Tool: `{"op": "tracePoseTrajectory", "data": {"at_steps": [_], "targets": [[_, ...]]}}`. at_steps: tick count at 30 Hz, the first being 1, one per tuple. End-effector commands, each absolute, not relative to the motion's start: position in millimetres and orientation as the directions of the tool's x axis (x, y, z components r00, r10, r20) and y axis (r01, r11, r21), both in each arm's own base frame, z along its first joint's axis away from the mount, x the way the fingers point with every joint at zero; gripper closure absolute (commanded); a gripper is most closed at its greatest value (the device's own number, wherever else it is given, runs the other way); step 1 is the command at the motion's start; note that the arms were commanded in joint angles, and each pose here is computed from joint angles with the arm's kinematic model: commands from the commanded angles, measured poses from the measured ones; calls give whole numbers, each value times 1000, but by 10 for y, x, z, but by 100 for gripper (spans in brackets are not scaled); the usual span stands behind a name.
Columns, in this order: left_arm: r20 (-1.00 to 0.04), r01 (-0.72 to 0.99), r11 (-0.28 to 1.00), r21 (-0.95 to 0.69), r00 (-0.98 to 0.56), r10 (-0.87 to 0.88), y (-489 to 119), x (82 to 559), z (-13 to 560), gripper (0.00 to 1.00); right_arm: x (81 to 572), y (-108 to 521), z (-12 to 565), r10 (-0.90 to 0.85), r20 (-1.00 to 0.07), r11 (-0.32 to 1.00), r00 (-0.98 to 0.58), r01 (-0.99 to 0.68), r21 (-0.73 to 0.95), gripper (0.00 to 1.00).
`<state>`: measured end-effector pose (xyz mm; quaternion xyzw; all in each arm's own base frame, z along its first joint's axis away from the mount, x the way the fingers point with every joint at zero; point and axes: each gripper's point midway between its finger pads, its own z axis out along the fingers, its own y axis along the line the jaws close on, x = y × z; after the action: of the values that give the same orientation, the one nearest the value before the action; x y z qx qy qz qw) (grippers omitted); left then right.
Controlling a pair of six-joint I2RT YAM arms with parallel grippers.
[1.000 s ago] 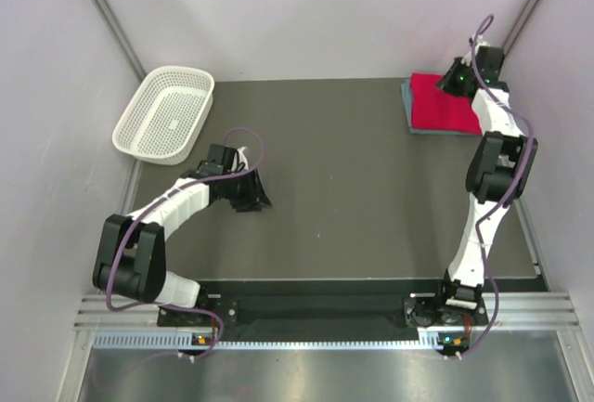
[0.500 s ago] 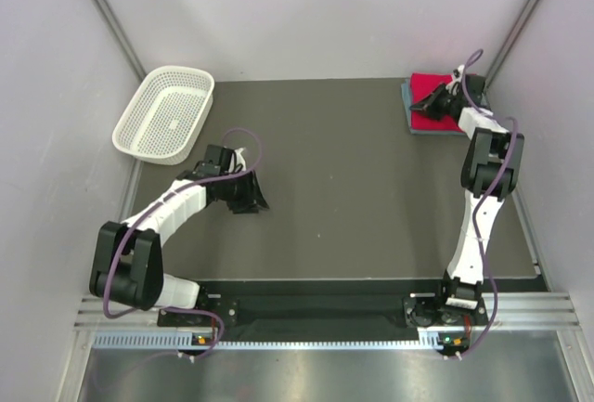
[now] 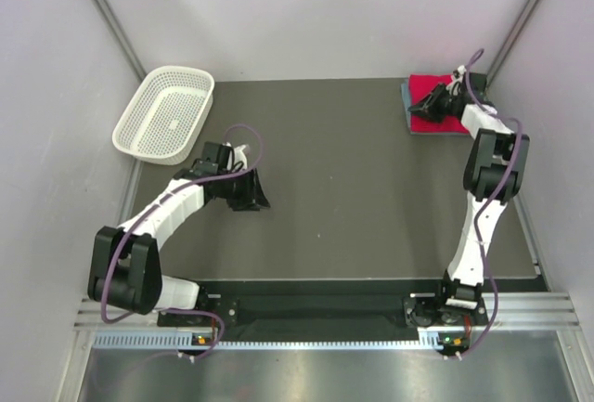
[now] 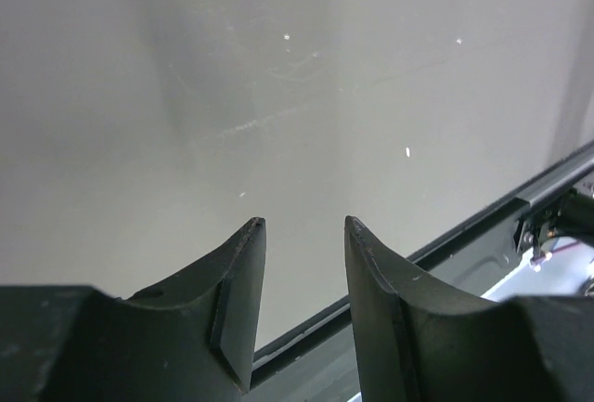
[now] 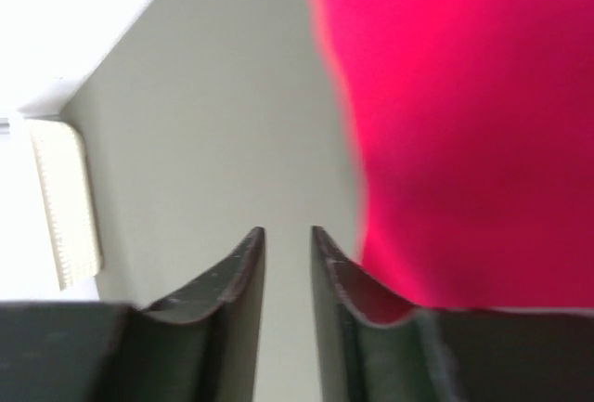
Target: Fold and stack the t-shirts
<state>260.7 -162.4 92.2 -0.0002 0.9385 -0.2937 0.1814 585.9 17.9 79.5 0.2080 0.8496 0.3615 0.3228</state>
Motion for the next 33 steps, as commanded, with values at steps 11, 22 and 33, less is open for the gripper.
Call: {"op": "tracePoseTrajectory", "data": {"at_steps": [11,22,33], "targets": [[-434,194,718,-669,-886,-165,-1796,2554,1375,55,3882,1360,1504,234,-531,846,-814,-99,525,63],[-320,1,546,-838,-811,-490,-1767,2183,1326,53,2589,1318,1282,294,-623,862,-725,-81,500,42],[-107,-26,194,-981,-761,-640,-1763,1592,1140,44,1753,1565,827,355,-449,689,-820,-95,719,0]]}}
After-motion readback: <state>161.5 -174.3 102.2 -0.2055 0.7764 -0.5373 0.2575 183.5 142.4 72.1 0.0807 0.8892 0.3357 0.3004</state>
